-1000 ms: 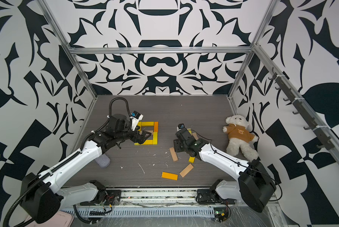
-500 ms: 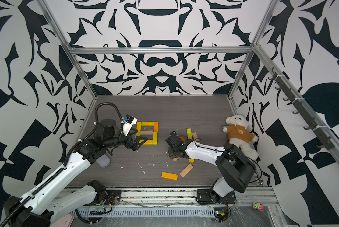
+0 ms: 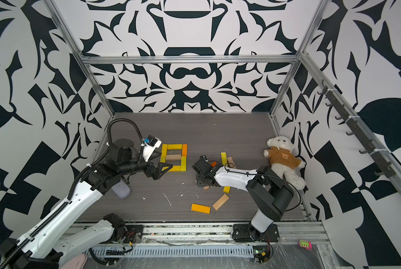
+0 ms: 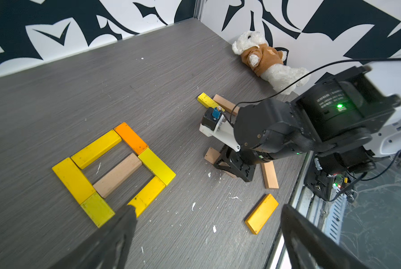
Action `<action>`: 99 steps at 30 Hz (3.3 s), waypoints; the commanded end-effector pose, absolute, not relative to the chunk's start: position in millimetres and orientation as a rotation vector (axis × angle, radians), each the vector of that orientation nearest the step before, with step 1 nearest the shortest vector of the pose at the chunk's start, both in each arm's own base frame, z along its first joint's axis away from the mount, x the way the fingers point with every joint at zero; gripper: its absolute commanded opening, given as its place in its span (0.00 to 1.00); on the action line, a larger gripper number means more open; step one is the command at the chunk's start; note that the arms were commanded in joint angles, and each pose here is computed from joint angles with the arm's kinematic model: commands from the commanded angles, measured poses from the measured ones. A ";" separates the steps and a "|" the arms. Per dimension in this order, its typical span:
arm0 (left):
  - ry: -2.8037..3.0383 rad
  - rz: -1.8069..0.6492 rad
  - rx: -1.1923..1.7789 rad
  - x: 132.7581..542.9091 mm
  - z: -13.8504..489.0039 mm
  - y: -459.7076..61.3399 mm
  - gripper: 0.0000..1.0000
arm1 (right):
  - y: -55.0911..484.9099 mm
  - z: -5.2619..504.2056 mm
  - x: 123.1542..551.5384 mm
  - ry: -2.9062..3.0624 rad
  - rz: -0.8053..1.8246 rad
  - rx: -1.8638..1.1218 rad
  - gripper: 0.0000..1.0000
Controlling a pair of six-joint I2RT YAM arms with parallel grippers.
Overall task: Assemble the number 8 with building blocks
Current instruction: Move the building block to the center of the board, then assemble the building block at the center of the board.
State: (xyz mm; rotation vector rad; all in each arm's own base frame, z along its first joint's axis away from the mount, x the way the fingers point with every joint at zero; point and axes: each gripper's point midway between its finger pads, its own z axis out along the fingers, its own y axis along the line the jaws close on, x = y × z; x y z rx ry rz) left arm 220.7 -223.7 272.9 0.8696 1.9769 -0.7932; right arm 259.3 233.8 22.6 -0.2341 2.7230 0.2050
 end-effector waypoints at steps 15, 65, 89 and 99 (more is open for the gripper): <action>1.825 -0.963 0.994 180.7 297.0 -230.2 0.99 | 256.6 63.6 366.6 2.638 0.233 -0.068 0.26; 1.697 -0.935 0.906 215.7 312.1 -243.7 0.99 | 242.6 129.4 409.3 2.382 0.287 -0.215 0.84; 1.632 -1.059 1.029 265.1 329.1 -297.8 0.99 | 188.9 134.9 364.9 2.329 0.180 -0.391 0.79; 1.642 -1.010 1.043 255.1 325.4 -287.5 0.99 | 191.8 122.1 350.5 2.412 0.260 -0.474 0.76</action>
